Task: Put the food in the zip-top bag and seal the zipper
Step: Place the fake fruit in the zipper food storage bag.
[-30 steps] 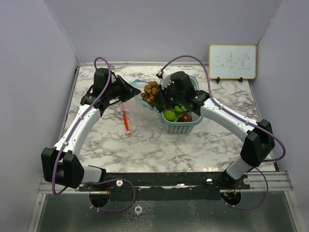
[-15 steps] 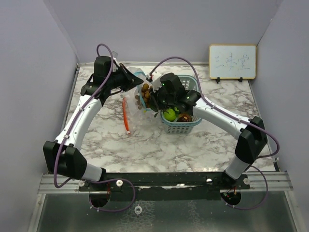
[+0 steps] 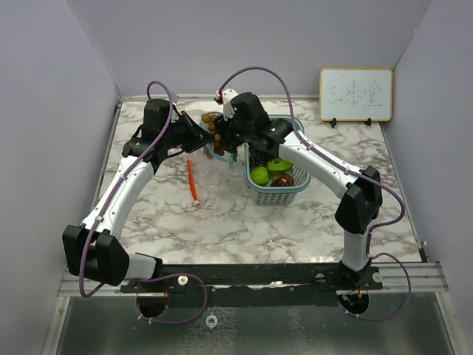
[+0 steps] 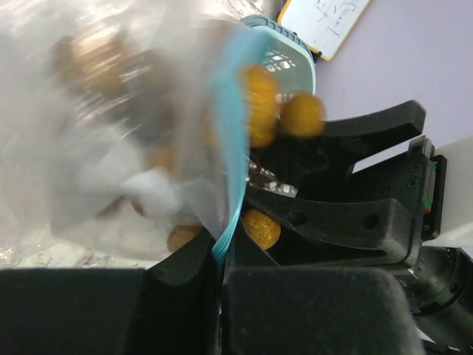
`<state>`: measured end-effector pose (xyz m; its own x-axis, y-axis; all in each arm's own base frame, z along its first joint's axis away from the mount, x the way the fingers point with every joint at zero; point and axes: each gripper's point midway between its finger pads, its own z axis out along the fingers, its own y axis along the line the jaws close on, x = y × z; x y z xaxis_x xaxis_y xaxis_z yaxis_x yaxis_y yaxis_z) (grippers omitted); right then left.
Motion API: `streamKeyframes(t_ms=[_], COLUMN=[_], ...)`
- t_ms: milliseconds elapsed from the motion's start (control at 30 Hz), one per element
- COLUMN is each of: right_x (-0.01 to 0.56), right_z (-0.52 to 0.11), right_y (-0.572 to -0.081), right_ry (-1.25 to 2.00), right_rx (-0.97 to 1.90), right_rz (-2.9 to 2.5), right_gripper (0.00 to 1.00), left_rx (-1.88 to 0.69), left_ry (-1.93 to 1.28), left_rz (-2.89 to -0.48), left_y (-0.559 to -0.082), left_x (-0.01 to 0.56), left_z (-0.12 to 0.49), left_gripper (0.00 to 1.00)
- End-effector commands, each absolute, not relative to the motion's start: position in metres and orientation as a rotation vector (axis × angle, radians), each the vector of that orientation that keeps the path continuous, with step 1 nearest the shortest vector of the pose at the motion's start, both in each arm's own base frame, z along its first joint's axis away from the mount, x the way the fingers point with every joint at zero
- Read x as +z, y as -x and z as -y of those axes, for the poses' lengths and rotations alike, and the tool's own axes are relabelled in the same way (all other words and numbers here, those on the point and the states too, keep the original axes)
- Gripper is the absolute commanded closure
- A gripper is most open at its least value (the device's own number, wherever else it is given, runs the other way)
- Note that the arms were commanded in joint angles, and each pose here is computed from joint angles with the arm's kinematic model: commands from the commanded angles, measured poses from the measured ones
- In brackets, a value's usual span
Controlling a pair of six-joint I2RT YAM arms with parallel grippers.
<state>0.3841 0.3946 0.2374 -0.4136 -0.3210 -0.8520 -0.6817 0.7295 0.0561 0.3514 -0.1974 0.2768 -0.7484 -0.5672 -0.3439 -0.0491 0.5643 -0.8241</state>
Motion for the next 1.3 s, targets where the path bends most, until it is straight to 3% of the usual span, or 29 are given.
streamKeyframes(t_ms=[0,133,300,433,700,900,1267], right_x=[0.249,0.292,0.324,0.316,0.287,0.262,0.249], right_z=[-0.401,-0.387,-0.356,-0.329,-0.318,-0.325,-0.329], right_y=[-0.368,-0.349,-0.339,-0.346,-0.356,-0.345,-0.367], right_ry=[0.793,0.782,0.677,0.576,0.544,0.609,0.566], right_rx=[0.56,0.613,0.57,0.488,0.53,0.596,0.576], right_rz=[-2.005,-1.921,-1.885,-1.939,-2.002,-2.027,-2.0], right_gripper=[0.44,0.3,0.24,0.28,0.47,0.49,0.55], left_rx=[-1.189,-1.159,-1.148,-1.176,-1.241,-1.255,-1.329], left_ry=[0.419,0.489,0.512,0.488,0.447,0.44,0.413], left_rz=[-2.157,-2.176,-2.166,-2.136,-2.082,-2.059,-2.025], left_y=[-0.337,-0.339,-0.341,-0.341,-0.336,-0.335,-0.335], left_x=[0.304,0.29,0.287,0.297,0.317,0.324,0.336], left_z=[0.207,0.203,0.201,0.203,0.207,0.208,0.215], left_gripper=[1.0,1.0,1.0,1.0,1.0,1.0,1.0])
